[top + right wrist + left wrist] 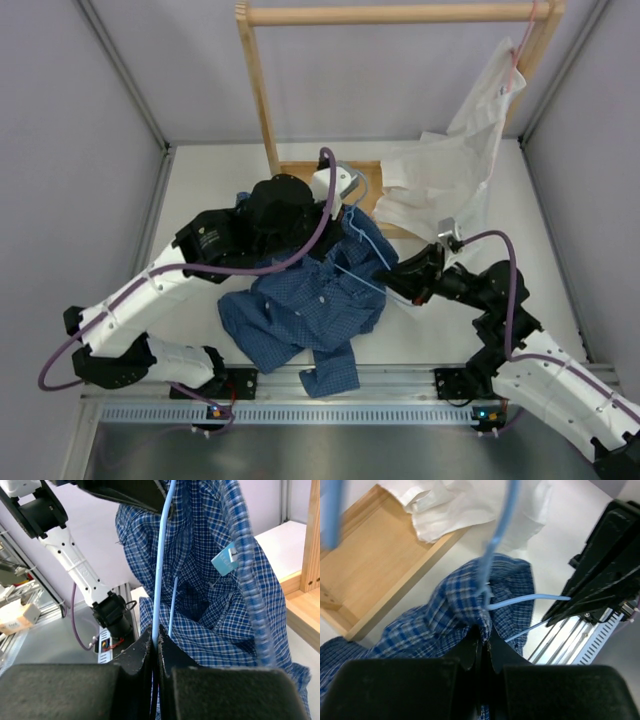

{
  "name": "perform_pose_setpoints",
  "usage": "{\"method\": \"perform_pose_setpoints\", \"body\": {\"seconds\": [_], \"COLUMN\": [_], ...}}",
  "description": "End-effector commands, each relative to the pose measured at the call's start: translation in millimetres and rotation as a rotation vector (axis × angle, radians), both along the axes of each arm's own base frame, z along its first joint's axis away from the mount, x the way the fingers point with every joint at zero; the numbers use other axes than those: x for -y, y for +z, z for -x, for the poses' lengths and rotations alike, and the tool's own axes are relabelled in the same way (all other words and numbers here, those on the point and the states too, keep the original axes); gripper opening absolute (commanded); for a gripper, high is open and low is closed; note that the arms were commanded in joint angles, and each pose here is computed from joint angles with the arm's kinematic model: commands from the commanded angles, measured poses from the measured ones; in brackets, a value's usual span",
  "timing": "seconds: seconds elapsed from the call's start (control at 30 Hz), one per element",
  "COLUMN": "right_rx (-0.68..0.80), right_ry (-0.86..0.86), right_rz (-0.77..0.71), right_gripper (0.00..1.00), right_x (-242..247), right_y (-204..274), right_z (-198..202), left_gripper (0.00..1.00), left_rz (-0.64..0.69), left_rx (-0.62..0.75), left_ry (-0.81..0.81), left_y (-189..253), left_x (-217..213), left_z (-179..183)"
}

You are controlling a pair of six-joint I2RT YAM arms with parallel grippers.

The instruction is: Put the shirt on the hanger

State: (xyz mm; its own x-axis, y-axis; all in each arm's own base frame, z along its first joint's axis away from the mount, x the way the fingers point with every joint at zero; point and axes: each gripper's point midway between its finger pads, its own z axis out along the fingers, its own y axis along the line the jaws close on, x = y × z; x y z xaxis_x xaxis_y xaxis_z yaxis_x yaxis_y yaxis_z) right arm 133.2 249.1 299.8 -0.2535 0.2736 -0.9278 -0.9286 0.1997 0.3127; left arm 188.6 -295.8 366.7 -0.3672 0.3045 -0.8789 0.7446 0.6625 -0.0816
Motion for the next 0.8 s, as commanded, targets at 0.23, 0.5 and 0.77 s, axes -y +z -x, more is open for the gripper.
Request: {"method": "perform_pose_setpoints", "body": {"seconds": [0.23, 0.5, 0.77], "right_rx": [0.179, 0.208, 0.277], "right_ry": [-0.163, -0.141, -0.070], "right_rz": [-0.249, -0.330, -0.295], "right_gripper": [0.00, 0.00, 0.00], "right_x": [26.0, 31.5, 31.1], "right_y": [50.3, 52.4, 47.2], "right_z": [-3.6, 5.8, 25.6], "left_gripper": [0.82, 0.98, 0.98], "left_rz": [0.098, 0.211, 0.041], "left_rx": [0.154, 0.519, 0.457], "left_ry": [-0.134, -0.027, -0.522], "left_y": [62.5, 148.2, 96.6], "left_x": [-10.0, -36.0, 26.9], "left_z": [26.5, -0.2, 38.8]}}
